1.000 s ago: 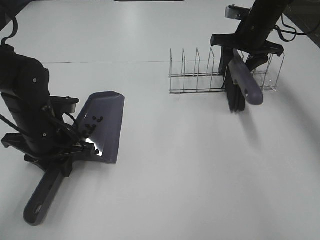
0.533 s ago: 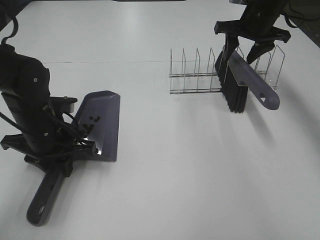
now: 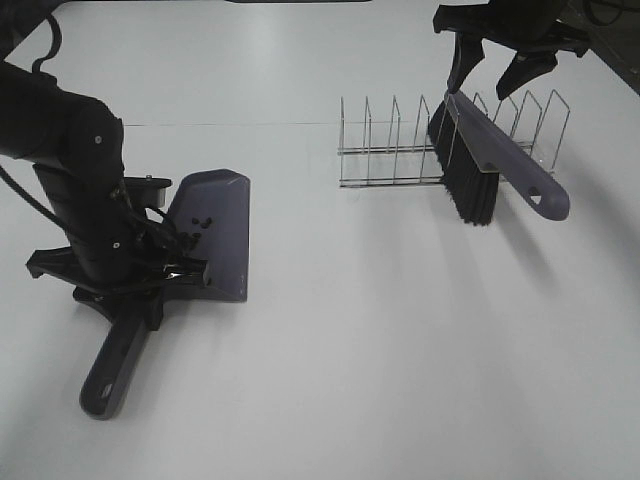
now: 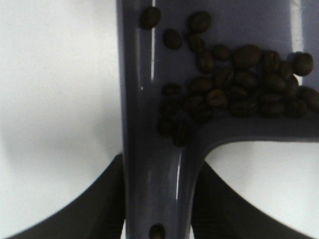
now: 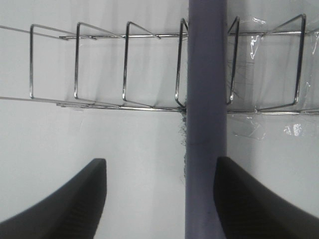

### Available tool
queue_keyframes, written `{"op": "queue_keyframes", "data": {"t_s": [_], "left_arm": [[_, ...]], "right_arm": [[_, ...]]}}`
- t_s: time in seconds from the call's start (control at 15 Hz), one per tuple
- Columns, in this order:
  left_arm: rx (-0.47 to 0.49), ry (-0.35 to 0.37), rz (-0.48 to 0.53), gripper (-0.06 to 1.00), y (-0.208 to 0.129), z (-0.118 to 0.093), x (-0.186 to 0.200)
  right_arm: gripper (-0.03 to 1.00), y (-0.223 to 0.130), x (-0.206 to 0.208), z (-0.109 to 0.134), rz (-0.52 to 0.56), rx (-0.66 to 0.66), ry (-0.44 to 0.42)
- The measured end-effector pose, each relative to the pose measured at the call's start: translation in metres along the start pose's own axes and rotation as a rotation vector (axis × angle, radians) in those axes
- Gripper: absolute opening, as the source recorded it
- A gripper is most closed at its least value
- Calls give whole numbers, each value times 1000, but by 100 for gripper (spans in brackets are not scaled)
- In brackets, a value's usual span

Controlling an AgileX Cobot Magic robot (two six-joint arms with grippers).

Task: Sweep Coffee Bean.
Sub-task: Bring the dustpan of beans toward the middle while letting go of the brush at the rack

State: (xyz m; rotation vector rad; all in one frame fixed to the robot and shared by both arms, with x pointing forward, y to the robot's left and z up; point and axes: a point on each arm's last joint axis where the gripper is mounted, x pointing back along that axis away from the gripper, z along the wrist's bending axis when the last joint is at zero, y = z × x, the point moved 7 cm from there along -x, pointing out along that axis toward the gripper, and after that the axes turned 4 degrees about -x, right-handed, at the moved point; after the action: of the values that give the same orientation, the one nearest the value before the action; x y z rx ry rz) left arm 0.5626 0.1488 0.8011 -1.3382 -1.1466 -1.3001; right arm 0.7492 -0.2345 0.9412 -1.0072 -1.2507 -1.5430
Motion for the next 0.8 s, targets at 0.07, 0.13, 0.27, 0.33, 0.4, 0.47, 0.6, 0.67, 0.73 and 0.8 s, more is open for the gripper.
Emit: {"op": "queue_keyframes", "data": {"t_s": [0.07,0.13,0.27,0.33,0.4,0.47,0.6,0.67,0.73,0.8], "left_arm": [[0,-2,-5,32,6,-2,-1],[0,-4,-9,32,10,-3,0],[2,-5,-8,32,11,-4,0],[3,-7,-8,33,13,-5,1],[9,-12,-7,40,14,-6,1],[18,-20,-7,51,16,-8,2],[20,-21,7,64,20,-9,5],[12,-17,22,66,20,-10,7],[3,-17,25,67,21,-10,11],[-19,-19,20,67,24,-11,18]], "right_arm": [[57,1,7,3,-14,5,8],[57,2,13,4,-25,6,10],[57,4,24,5,-46,11,14],[57,4,28,6,-53,14,15],[57,4,30,6,-56,14,17],[57,5,34,7,-64,16,19],[57,7,45,8,-88,18,23],[57,7,52,9,-101,20,25],[57,8,60,10,-116,22,28],[57,7,68,11,-129,23,31]]}}
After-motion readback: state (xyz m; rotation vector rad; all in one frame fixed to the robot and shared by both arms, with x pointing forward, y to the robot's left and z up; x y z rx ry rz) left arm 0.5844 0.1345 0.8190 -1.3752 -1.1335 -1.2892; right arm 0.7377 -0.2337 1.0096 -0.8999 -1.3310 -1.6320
